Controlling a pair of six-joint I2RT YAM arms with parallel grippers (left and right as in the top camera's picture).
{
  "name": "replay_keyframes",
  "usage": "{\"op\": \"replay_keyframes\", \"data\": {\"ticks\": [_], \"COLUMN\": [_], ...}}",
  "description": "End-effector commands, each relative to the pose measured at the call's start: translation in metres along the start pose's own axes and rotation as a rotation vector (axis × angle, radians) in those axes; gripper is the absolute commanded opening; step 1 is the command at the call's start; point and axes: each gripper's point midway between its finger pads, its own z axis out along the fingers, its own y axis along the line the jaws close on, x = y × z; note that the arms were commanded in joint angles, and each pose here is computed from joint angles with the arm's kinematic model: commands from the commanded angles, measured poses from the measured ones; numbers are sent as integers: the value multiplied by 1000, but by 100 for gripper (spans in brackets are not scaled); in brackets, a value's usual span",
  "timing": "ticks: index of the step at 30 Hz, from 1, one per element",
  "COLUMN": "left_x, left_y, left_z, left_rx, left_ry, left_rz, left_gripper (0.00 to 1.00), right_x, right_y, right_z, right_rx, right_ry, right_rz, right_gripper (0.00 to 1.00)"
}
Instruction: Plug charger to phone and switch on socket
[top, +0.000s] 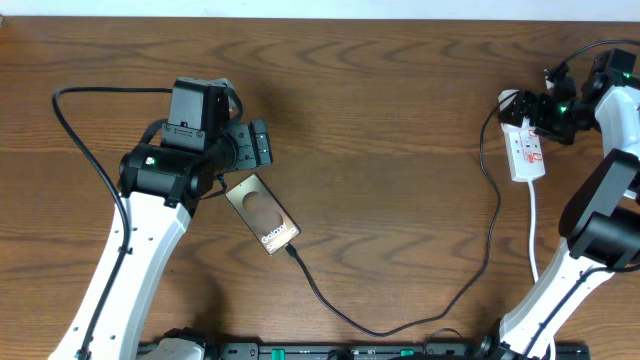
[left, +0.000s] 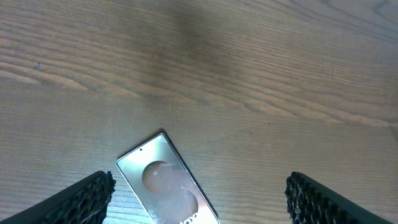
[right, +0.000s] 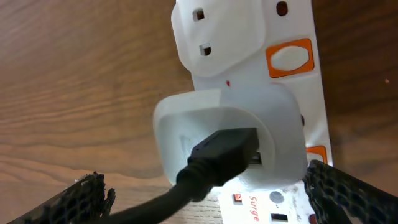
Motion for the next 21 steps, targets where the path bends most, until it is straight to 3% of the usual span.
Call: {"op": "replay_keyframes", "data": {"ticks": [1,21], "left_x": [-4,-4], "left_y": [0,0], "left_z": [-1,-1], "left_rx": [-7,-7], "left_ry": [-6,-6], "left_rz": [10,10], "left_gripper": [91,91], "right_x": [1,30], "right_y": [6,20], "right_z": [6,48], "right_rx": [-30,-147], "right_ry": [8,122], "right_rz": [-11,39], "right_gripper": [99,99]}}
